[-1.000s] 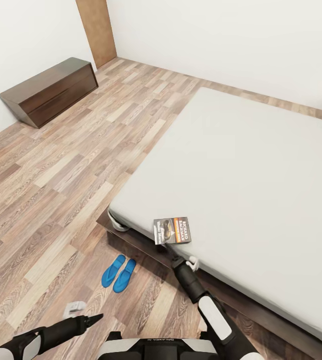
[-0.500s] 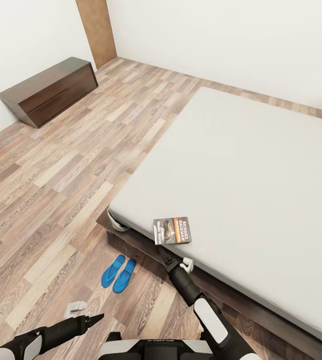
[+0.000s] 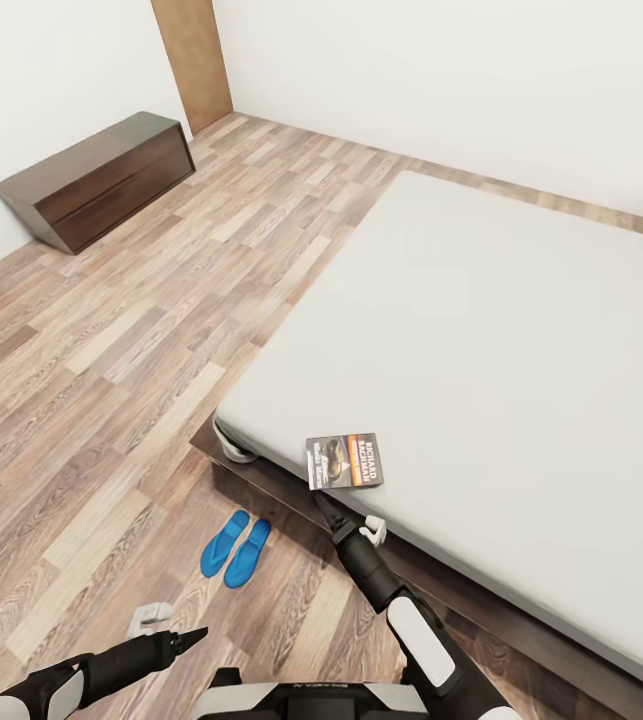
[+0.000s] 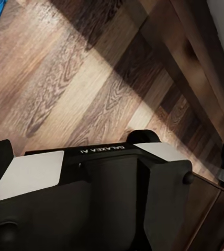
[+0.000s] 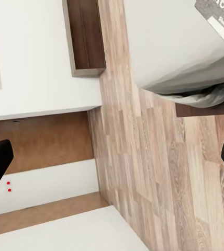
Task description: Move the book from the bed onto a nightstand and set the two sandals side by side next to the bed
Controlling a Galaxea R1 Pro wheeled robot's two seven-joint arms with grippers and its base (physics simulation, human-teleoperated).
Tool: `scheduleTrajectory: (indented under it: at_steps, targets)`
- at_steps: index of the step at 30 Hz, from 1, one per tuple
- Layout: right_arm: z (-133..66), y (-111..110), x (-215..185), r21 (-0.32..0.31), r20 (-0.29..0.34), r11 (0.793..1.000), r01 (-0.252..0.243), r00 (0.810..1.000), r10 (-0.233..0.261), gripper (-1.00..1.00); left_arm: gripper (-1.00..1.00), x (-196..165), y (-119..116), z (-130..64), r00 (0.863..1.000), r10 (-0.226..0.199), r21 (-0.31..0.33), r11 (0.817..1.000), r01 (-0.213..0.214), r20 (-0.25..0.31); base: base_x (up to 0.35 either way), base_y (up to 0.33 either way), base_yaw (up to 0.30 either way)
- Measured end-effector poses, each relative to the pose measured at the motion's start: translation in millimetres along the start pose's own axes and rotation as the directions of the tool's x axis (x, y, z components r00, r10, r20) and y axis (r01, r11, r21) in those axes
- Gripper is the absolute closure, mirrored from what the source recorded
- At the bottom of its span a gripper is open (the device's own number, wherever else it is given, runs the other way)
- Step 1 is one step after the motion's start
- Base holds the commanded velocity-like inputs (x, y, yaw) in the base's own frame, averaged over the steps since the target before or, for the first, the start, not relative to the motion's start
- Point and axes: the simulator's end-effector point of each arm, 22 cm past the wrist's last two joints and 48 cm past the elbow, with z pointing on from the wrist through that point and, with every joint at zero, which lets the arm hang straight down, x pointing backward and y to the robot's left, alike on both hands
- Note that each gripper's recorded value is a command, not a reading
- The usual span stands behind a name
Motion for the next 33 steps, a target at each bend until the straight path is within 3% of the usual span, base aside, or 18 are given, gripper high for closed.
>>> scheduleTrajectory:
  at_steps: [33]
  targets:
    - [17.2,-39,-6,-0.004,0.008,1.0,-0.002,1.0,0.002,-1.0,-1.0,-3,24,36.6,1.0,0.0,0.001,1.0,0.0,0.0,0.0,0.0,0.0]
